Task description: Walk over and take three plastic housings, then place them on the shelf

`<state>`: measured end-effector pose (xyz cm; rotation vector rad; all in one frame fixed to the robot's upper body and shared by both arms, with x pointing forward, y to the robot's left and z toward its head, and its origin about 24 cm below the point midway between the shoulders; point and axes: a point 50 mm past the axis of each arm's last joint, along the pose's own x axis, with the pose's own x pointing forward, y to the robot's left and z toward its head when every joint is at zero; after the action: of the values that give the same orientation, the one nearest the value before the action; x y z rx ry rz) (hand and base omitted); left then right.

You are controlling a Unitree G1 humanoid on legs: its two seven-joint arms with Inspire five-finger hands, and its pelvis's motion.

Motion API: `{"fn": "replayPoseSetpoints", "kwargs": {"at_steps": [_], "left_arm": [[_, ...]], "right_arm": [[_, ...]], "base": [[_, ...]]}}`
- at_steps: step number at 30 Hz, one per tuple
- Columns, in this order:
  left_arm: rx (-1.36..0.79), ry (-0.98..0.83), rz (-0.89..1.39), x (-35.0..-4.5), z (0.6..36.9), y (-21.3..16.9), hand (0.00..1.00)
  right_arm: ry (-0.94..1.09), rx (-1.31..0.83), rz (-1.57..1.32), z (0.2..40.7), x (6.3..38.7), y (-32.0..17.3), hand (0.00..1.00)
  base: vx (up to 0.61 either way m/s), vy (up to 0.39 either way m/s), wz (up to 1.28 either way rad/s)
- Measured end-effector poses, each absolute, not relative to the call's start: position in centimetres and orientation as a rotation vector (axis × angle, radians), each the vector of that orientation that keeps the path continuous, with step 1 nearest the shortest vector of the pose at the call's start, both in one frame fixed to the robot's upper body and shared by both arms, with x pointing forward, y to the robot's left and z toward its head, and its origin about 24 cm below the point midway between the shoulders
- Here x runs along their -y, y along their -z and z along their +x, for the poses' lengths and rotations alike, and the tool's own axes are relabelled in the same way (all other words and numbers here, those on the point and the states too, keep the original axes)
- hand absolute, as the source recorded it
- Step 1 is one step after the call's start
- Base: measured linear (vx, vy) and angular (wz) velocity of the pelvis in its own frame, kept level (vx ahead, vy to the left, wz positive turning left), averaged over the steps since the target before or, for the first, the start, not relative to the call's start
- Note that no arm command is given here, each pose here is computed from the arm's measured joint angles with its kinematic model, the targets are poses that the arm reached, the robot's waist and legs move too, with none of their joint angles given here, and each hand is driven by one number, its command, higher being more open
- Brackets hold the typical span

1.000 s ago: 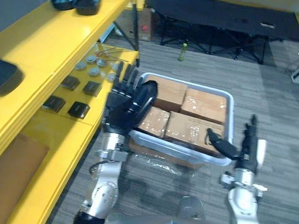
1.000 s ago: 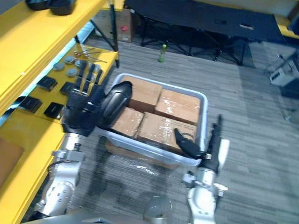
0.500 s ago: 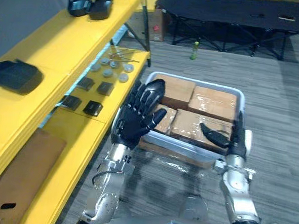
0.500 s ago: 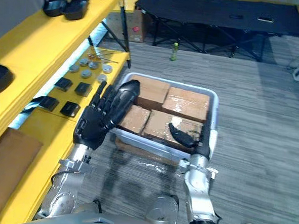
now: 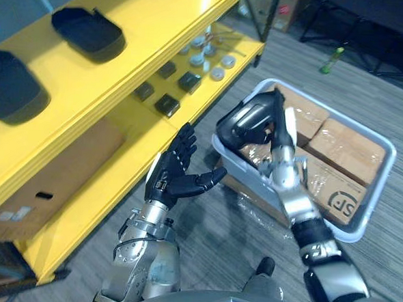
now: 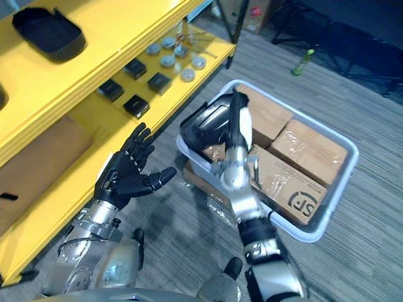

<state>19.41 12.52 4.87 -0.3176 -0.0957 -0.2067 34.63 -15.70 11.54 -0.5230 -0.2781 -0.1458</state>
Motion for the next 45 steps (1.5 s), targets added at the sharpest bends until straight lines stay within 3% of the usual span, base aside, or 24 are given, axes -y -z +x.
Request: {"fn": "replayPoseSetpoints", "kwargs": {"at_steps": [10,21,31,45], "left_arm": [[0.109,0.243,-0.317,-12.4,19.5,-5.0,1.00],[0.066,0.246,-0.276,-12.9,19.8,-3.9,1.00],[0.060,0.283,-0.284,-12.0,19.7,-3.8,1.00],[0.051,0.287,-0.240,-12.4,19.4,-3.6,1.00]], "right_arm": [[0.080,0.325,-0.771,37.4,16.8,-15.1,1.00],[-0.126,0.107,-0.867,39.2,18.8,-16.4,1.00],[-0.178,-0.047,-0.825,38.7,20.4,-13.0,1.00],[-0.225,-0.110,-0.694,33.6,20.9,-5.7,1.00]], "base": [[-0.01,-0.017,0.08],[0.00,-0.002,0.00],[-0.02,-0.016,0.00],[0.00,-0.022,-0.07]]}}
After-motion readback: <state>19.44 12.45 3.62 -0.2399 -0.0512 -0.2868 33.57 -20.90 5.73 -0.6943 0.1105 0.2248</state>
